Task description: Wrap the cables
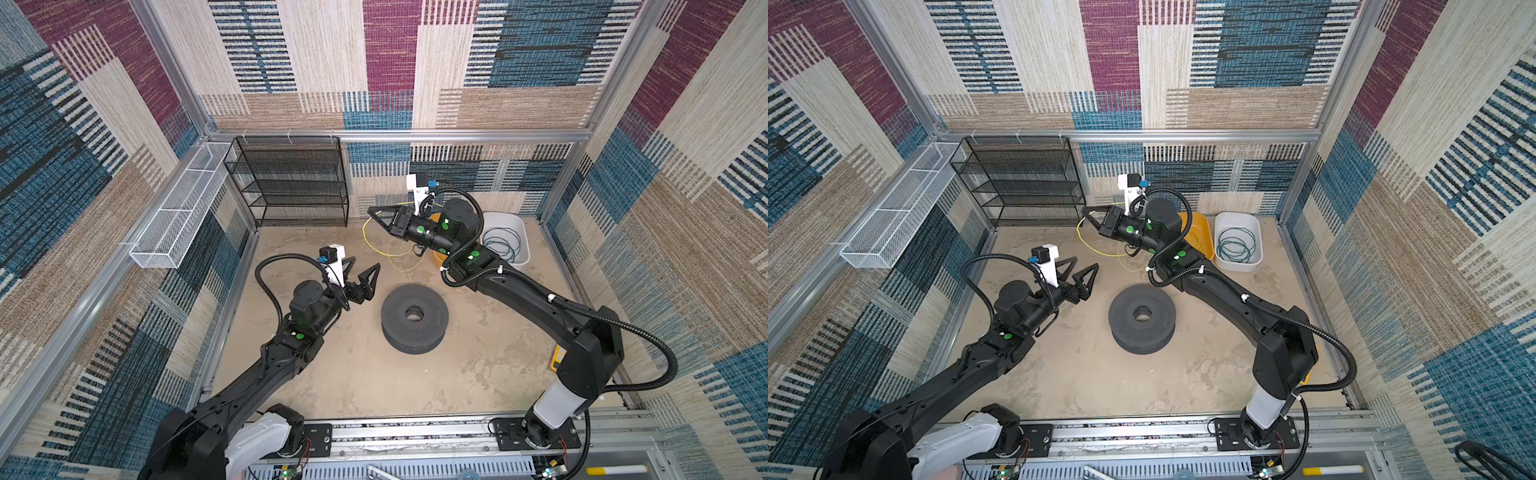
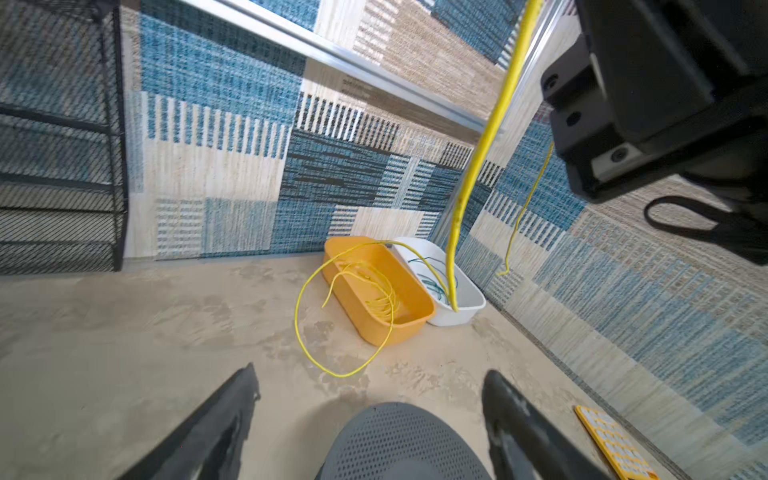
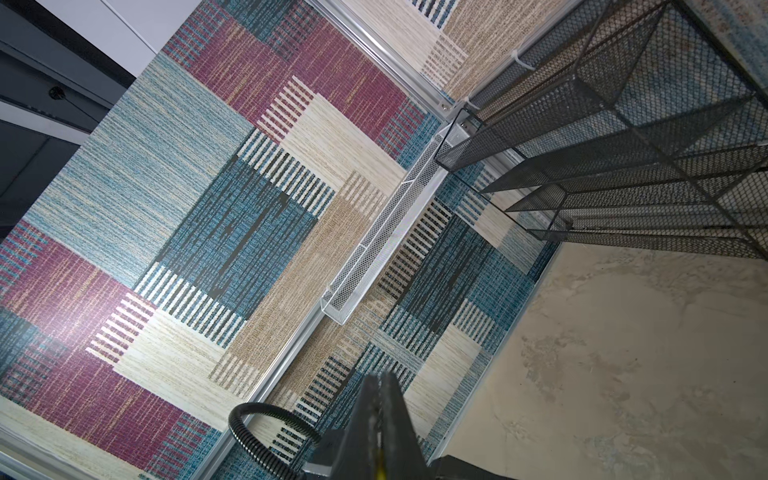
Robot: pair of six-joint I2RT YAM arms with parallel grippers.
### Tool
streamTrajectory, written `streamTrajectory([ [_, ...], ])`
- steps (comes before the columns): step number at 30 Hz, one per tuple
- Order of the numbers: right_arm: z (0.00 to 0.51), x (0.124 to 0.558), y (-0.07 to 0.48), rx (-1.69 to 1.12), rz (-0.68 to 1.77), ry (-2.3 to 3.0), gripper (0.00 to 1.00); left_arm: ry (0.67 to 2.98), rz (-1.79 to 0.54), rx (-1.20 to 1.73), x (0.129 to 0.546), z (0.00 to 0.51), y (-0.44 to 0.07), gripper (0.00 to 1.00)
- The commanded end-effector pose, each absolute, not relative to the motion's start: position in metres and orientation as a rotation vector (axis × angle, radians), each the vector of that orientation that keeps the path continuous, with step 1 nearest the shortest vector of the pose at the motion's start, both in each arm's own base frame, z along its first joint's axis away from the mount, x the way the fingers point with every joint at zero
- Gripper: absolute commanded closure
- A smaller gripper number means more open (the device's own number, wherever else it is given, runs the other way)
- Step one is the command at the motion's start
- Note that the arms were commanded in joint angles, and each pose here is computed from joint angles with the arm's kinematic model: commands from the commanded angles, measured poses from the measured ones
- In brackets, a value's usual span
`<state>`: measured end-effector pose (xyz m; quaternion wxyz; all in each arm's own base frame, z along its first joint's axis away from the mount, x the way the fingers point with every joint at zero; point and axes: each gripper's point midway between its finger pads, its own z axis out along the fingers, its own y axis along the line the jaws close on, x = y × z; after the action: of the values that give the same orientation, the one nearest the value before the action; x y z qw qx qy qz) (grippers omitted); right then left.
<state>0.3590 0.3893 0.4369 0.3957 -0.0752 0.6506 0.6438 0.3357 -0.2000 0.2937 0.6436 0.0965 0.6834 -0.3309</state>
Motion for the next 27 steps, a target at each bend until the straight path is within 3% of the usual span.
streamTrajectory([
  [1, 0.457, 0.35, 0.385, -0.198, 1.665, 1.576, 1.0, 1.327, -0.799, 0.219, 0.337, 0.342, -0.211, 0.14],
  [11, 0.464, 0.343, 0.377, -0.167, 1.673, 1.56, 1.0, 1.243, -0.8, 0.205, 0.355, 0.344, -0.236, 0.28],
  [21, 0.484, 0.345, 0.358, -0.151, 1.581, 1.517, 1.0, 1.277, -0.722, 0.225, 0.356, 0.325, -0.232, 0.94],
  [23, 0.485, 0.351, 0.349, -0.143, 1.55, 1.519, 1.0, 1.308, -0.707, 0.272, 0.352, 0.322, -0.234, 1.0],
  [27, 0.477, 0.369, 0.325, -0.112, 1.437, 1.545, 1.0, 1.412, -0.648, 0.376, 0.342, 0.315, -0.236, 1.0],
])
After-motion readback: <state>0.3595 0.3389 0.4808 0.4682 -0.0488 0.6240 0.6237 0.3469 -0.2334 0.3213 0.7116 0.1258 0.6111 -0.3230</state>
